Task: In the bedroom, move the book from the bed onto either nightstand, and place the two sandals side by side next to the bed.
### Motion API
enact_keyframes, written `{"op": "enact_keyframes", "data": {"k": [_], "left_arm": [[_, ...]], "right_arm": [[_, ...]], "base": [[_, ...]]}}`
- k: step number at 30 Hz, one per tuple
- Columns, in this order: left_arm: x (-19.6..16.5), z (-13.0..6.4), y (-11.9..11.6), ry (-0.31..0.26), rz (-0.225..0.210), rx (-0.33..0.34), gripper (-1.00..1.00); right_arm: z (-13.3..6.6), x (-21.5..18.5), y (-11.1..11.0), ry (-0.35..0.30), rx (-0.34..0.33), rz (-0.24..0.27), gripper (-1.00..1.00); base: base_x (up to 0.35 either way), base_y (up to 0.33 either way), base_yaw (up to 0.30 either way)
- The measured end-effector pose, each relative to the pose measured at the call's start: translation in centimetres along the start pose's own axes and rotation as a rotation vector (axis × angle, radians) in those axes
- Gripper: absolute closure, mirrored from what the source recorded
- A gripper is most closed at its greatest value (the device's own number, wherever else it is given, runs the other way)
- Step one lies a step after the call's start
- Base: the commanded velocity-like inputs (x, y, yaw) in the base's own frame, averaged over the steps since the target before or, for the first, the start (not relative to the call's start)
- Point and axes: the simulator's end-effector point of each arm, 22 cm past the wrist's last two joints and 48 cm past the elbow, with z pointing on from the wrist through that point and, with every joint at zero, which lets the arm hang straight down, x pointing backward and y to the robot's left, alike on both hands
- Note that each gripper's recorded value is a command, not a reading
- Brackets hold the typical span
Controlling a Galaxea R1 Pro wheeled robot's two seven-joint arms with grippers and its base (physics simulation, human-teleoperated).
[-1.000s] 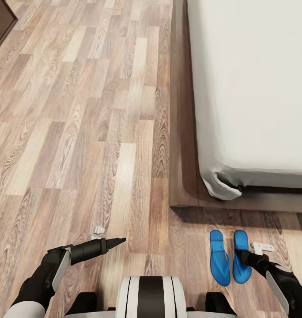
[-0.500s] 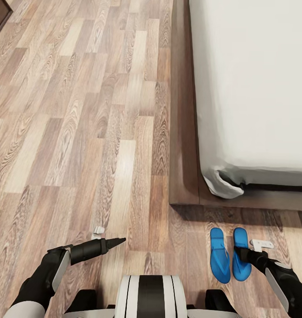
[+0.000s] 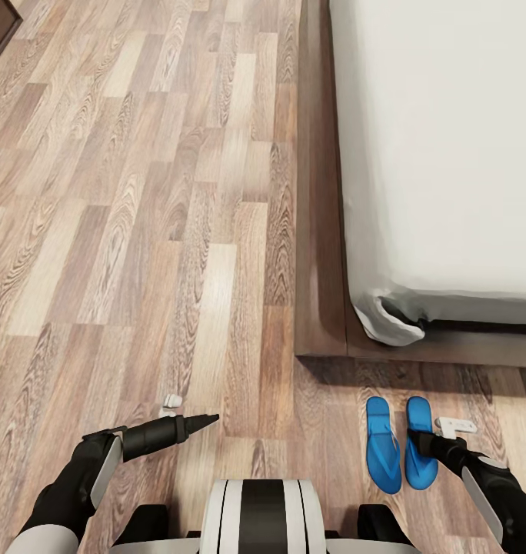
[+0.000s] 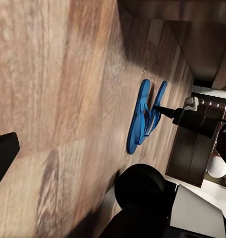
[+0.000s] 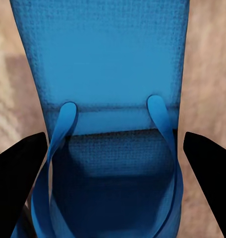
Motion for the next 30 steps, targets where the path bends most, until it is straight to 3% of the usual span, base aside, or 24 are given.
{"op": "enact_keyframes", "data": {"k": [30], "left_arm": [[-0.38, -0.16, -0.48, -0.006, 0.009, 0.003, -1.0]], "right_arm": [[-0.17, 0.04, -0.09, -0.012, 0.0, 0.004, 1.0]], "base": [[0.0, 0.0, 0.0]]}}
